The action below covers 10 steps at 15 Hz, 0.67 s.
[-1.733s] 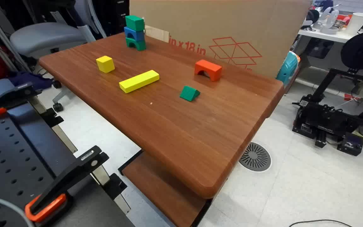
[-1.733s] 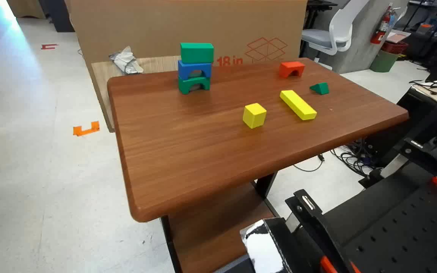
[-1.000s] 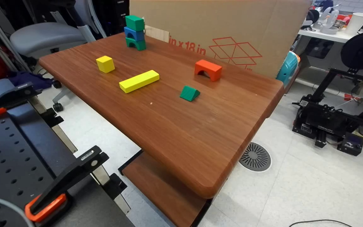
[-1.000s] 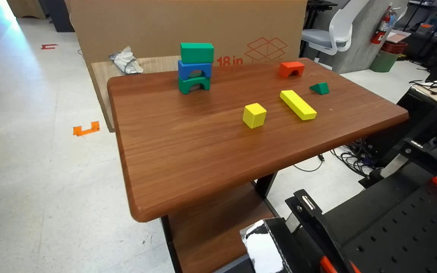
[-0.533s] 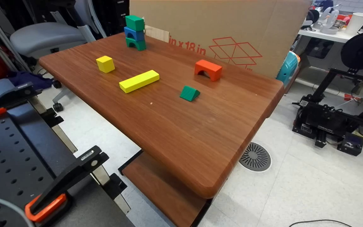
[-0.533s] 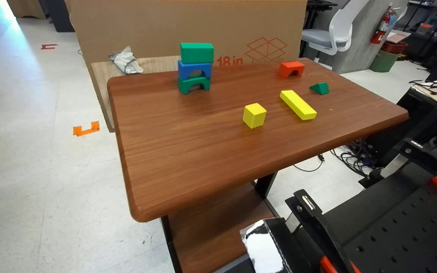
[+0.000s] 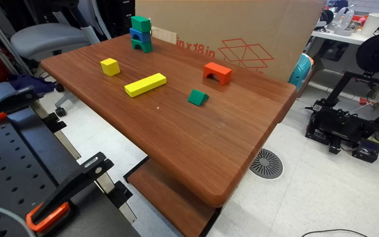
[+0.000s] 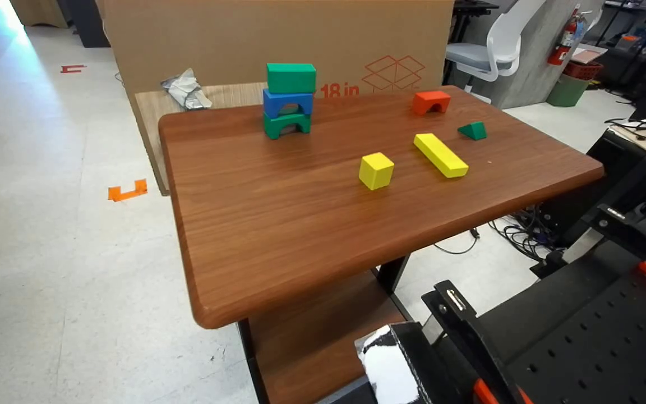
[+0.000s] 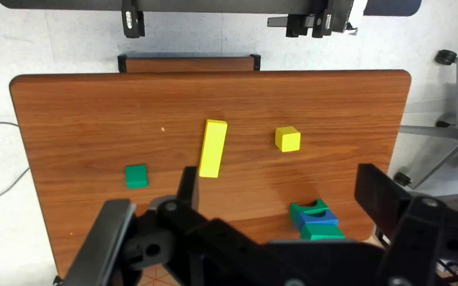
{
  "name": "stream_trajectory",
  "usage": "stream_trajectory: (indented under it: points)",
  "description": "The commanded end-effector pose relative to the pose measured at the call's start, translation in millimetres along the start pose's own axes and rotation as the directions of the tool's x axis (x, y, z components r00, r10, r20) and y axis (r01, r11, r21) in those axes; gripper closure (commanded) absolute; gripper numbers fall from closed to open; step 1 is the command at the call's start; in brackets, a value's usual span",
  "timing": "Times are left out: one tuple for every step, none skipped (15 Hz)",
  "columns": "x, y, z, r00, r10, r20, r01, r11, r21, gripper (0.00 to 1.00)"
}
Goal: Move the yellow rectangular block backward
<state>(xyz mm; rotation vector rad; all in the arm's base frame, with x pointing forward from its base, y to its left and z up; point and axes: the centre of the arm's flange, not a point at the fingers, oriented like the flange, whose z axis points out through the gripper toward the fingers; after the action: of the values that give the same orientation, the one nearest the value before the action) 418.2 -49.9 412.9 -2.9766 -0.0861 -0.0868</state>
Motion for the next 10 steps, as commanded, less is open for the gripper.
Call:
stream_trajectory:
  points:
    - [19.2,15.4,30.5,0.996,0.088,0.027,-0.088,0.996,0.004,0.0]
    - [21.4,17.9,38.7,0.994,0.107,0.035,-0.107,0.994,0.004,0.0]
    - [24.8,20.6,47.7,0.99,0.136,0.034,-0.136,0.991,0.007,0.0]
    - [28.9,23.2,56.4,0.986,0.163,0.03,-0.164,0.986,0.008,0.0]
    - [33.4,25.5,64.5,0.981,0.19,0.028,-0.19,0.982,0.005,0.0]
    - [39.1,28.5,73.8,0.975,0.222,0.023,-0.222,0.975,0.003,0.0]
    - [43.2,30.9,81.7,0.969,0.248,0.023,-0.248,0.969,0.002,0.0]
    - [47.7,33.4,92.1,0.962,0.273,0.027,-0.272,0.962,-0.006,0.0]
    - [51.6,35.4,100.8,0.956,0.293,0.029,-0.292,0.956,-0.014,0.0]
    - [55.7,36.7,110.8,0.95,0.312,0.029,-0.311,0.95,-0.027,0.0]
